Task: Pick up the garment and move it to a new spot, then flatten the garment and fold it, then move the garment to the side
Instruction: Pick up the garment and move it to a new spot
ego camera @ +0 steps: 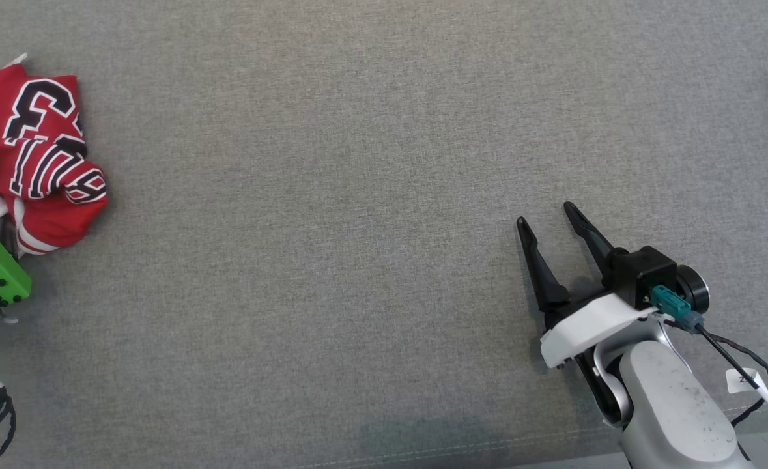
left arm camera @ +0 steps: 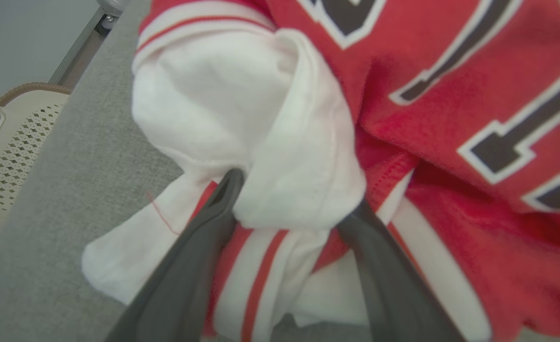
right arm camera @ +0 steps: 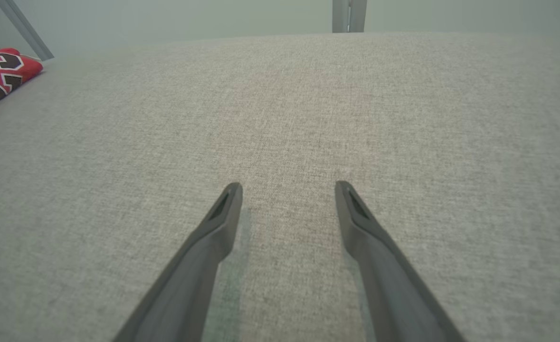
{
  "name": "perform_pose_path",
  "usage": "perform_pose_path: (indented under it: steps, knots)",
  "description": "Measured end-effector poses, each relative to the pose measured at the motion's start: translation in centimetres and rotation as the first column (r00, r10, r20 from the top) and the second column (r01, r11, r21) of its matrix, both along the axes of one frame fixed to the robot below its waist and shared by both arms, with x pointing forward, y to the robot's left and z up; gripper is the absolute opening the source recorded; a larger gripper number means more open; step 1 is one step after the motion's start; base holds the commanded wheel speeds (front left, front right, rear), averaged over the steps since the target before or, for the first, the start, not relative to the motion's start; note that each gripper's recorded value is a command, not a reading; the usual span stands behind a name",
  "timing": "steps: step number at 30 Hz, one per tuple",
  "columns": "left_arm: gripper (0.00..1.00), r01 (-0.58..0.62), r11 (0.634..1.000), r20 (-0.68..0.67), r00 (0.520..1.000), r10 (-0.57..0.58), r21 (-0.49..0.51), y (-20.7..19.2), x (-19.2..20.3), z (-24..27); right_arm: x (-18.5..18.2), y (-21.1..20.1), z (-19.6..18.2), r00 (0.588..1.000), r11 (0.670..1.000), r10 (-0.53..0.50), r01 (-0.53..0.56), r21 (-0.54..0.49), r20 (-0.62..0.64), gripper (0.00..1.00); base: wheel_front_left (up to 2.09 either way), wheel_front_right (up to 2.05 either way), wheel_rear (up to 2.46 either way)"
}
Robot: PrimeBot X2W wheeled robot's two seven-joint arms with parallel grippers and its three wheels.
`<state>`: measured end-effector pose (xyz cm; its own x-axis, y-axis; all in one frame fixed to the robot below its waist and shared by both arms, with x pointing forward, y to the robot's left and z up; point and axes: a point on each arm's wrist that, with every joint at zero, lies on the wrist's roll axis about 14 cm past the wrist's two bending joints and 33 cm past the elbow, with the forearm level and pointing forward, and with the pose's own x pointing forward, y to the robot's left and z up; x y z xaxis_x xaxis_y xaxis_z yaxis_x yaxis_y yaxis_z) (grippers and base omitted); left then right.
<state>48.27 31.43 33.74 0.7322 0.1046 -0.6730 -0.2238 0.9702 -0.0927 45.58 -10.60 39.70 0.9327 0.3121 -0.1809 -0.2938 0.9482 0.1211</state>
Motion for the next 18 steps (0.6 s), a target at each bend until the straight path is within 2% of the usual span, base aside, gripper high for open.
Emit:
perform_pose_path:
  steps: [1,5,7,12,18]
  knots:
    - [0.0,0.001,1.0,-0.007,1.0,-0.001,-0.003,-0.2,0.0,-0.3,-0.1,-0.3,-0.1,1.0,1.0,-0.008,0.008,-0.001,-0.004,1.0,0.0,0.0,0.0]
    - [0.0,-0.004,0.999,0.002,1.0,0.004,-0.033,-1.5,0.5,-0.8,-0.2,-1.0,-0.1,0.999,1.0,-0.031,0.031,-0.002,-0.008,1.0,0.0,0.0,0.0]
    - [0.0,0.054,0.998,0.014,0.998,-0.054,-0.013,-2.7,0.7,-0.6,-0.3,-1.0,0.2,0.999,0.999,-0.036,0.036,0.002,-0.004,1.0,0.0,0.0,0.0]
    - [0.0,0.176,0.977,0.137,0.978,-0.159,-0.12,-9.9,1.7,1.0,-0.7,-0.7,1.1,0.999,0.999,-0.042,0.042,0.024,0.009,1.0,0.0,0.0,0.0]
    - [0.0,0.326,0.914,0.272,0.927,-0.258,-0.242,-18.6,1.4,3.5,-1.3,0.0,2.4,0.999,0.998,-0.035,0.034,0.045,0.028,1.0,0.0,0.0,0.0]
